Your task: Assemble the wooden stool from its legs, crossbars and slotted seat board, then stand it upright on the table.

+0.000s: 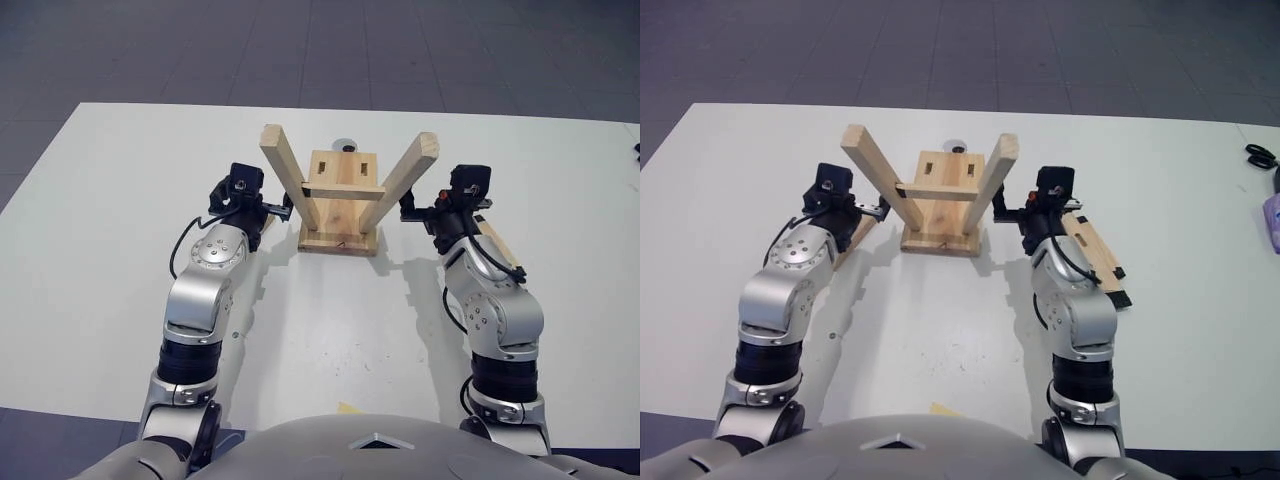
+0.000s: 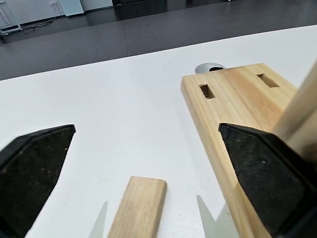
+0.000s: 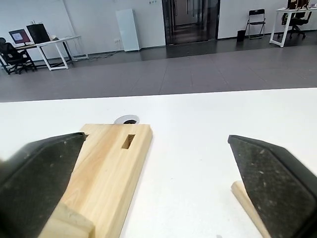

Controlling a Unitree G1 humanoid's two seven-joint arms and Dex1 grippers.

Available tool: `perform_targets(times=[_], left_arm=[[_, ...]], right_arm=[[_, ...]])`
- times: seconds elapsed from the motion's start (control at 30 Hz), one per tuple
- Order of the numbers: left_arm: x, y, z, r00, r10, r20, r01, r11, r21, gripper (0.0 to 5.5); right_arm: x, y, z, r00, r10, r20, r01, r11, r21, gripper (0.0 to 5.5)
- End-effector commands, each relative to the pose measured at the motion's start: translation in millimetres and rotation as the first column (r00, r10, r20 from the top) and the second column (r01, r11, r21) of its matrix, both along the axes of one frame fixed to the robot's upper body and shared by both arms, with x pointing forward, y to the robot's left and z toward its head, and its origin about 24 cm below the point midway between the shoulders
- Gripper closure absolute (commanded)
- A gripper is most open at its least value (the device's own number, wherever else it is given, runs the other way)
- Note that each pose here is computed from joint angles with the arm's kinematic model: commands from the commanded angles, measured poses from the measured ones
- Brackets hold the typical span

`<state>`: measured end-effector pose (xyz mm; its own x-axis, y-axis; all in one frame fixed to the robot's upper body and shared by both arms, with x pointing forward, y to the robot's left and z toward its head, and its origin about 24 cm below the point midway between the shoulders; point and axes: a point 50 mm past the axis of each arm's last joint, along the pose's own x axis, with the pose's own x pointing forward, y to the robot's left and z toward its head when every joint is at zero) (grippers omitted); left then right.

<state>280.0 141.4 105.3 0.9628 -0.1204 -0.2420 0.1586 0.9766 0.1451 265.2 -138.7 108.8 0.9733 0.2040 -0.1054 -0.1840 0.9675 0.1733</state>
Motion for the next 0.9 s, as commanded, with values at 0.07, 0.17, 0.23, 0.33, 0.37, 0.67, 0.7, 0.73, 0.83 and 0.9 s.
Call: perform_targets(times=[0.07, 0.17, 0.23, 0.33, 0.37, 0.67, 0.7, 0.73, 0.83, 0.9], left_arm=[[5.3, -2.3, 1.9, 0.999, -0.043, 0.015, 0.043, 0.999, 0.013, 0.1], [13.0, 6.4, 1.4, 0.999, -0.023, 0.022, 0.022, 0.999, 0.046, 0.1], [20.5, 7.7, 3.7, 0.999, -0.014, 0.039, 0.012, 0.999, 0.052, 0.1], [30.5, 1.9, 10.3, 0.997, -0.017, 0.075, 0.015, 0.999, 0.03, 0.1], [31.4, 1.7, 11.8, 0.997, -0.018, 0.081, 0.016, 1.0, 0.024, 0.1], [28.5, 44.3, 42.0, 0.975, 0.117, 0.187, -0.121, 0.993, 0.01, 0.1], [31.2, 44.6, 44.5, 0.974, 0.121, 0.192, -0.125, 0.992, 0.01, 0.1], [32.9, 44.7, 46.0, 0.973, 0.12, 0.196, -0.125, 0.992, 0.012, 0.1], [33.6, 45.4, 44.9, 0.975, 0.112, 0.19, -0.121, 0.992, 0.036, 0.1], [32.5, 50.1, 42.6, 0.975, 0.126, 0.18, -0.137, 0.99, 0.045, 0.1]], right_arm=[[-35.0, 44.9, 7.0, 0.84, 0.543, 0.013, -0.543, 0.839, 0.024, 0.11], [-53.4, 49.6, 11.6, 0.696, 0.718, 0.012, -0.718, 0.695, 0.036, 0.11], [-56.9, 52.0, 13.4, 0.651, 0.759, 0.02, -0.759, 0.65, 0.042, 0.11], [-49.8, 49.5, 8.3, 0.683, 0.731, 0.0, -0.731, 0.683, 0.005, 0.11], [-47.6, 48.7, 7.5, 0.693, 0.721, -0.003, -0.721, 0.693, -0.003, 0.11], [-50.4, 49.6, 0.0, 0.703, 0.711, -0.026, -0.711, 0.703, 0.012, 0.11], [-52.2, 55.0, -1.9, 0.692, 0.721, -0.028, -0.72, 0.693, 0.03, 0.11], [-52.2, 60.2, -5.8, 0.688, 0.725, -0.038, -0.723, 0.689, 0.044, 0.11], [-43.9, 69.6, -28.1, 0.695, 0.706, -0.137, -0.714, 0.7, -0.014, 0.11], [-32.8, 71.8, -35.9, 0.725, 0.669, -0.166, -0.684, 0.727, -0.056, 0.11]])
